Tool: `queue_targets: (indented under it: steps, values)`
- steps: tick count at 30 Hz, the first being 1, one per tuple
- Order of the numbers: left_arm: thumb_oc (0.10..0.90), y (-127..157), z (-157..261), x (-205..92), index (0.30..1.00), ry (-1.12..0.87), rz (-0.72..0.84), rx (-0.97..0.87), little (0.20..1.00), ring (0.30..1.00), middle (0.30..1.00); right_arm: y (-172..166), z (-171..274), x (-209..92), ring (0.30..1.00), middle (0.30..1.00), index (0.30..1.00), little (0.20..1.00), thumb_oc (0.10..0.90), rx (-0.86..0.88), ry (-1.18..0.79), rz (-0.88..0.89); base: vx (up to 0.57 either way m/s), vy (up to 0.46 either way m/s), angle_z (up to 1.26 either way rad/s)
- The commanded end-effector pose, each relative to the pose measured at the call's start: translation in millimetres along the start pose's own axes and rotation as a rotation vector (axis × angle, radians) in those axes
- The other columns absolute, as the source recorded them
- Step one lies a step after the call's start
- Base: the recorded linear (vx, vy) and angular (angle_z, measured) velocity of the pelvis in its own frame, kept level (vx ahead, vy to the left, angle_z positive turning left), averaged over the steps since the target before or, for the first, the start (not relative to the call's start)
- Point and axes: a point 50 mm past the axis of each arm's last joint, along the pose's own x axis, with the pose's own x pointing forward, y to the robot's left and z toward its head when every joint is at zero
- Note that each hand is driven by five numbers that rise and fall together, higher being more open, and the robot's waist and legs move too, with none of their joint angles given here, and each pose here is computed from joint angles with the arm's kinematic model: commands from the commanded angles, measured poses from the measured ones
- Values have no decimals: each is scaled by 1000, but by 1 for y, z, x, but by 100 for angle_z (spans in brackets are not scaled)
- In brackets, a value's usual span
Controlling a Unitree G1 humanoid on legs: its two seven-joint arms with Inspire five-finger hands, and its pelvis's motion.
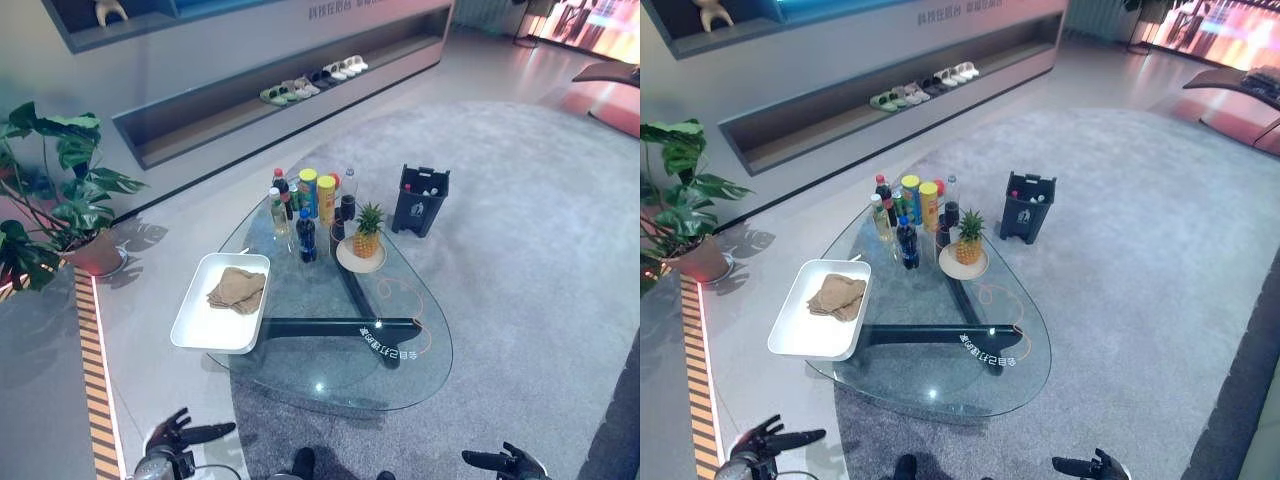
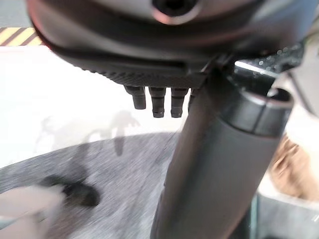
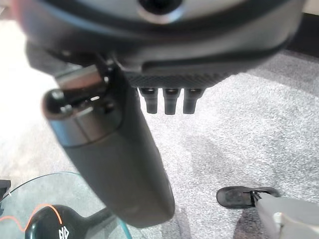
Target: Wipe the table with a cloth and put it in the basket.
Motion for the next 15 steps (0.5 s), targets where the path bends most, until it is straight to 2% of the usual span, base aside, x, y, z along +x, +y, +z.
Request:
queue_targets:
  steps: [1, 4, 15]
  values:
    - [800, 4, 10, 2, 900, 16, -26, 68, 900, 900, 900, -11, -7, -1, 900, 900, 900, 900, 800, -108, 21, -7, 27, 5, -11]
    - [800, -2, -4, 1, 900, 96, -53, 116, 900, 900, 900, -6, -15, -2, 900, 900, 900, 900, 800, -145, 56, 20, 12, 0, -4]
    - [800, -16, -16, 0, 900, 159, -118, 169, 900, 900, 900, 11, -20, -2, 900, 900, 900, 900, 800, -223, 87, 97, 2, 0, -7]
